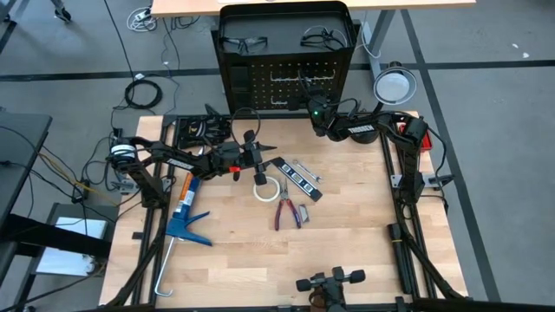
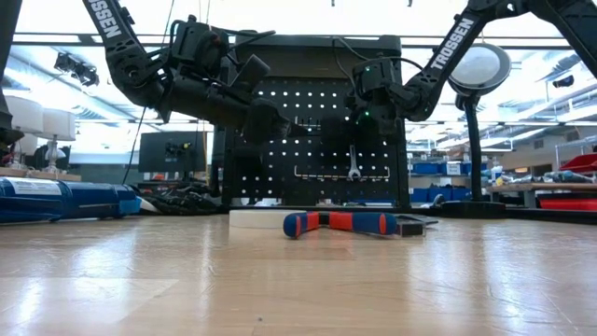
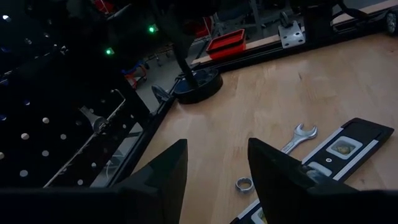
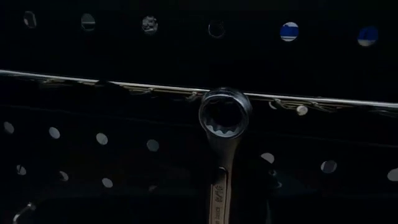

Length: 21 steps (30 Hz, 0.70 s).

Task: Hang tools onto peg board
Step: Unhang the silver wrench from the black peg board

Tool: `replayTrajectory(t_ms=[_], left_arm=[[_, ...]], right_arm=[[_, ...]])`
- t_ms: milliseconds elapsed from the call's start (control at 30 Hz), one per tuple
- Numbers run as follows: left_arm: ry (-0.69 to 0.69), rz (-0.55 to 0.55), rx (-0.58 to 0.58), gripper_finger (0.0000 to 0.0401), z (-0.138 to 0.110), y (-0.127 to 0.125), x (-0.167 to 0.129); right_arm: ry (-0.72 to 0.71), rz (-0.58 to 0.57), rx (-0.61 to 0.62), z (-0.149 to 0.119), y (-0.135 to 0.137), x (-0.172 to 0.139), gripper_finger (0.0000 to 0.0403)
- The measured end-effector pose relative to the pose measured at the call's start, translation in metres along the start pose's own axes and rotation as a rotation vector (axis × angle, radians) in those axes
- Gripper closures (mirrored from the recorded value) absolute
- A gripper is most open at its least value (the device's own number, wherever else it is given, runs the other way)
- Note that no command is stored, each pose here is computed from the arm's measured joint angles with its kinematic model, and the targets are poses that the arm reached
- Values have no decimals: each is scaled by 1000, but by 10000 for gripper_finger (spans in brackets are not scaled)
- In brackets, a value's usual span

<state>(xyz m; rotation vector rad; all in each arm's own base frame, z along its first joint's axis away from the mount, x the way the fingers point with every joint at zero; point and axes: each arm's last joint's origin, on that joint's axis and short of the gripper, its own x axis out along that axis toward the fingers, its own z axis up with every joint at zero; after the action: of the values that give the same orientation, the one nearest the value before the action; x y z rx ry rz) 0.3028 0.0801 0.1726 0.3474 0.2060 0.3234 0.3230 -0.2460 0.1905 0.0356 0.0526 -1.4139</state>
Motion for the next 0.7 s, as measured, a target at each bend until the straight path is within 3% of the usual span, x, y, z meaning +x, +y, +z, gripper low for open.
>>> replayTrajectory(t_ms=[700], left_arm=[[16, -6, 3, 229, -2, -1, 0]], right_arm=[[7, -19, -55, 1, 0, -2, 343]])
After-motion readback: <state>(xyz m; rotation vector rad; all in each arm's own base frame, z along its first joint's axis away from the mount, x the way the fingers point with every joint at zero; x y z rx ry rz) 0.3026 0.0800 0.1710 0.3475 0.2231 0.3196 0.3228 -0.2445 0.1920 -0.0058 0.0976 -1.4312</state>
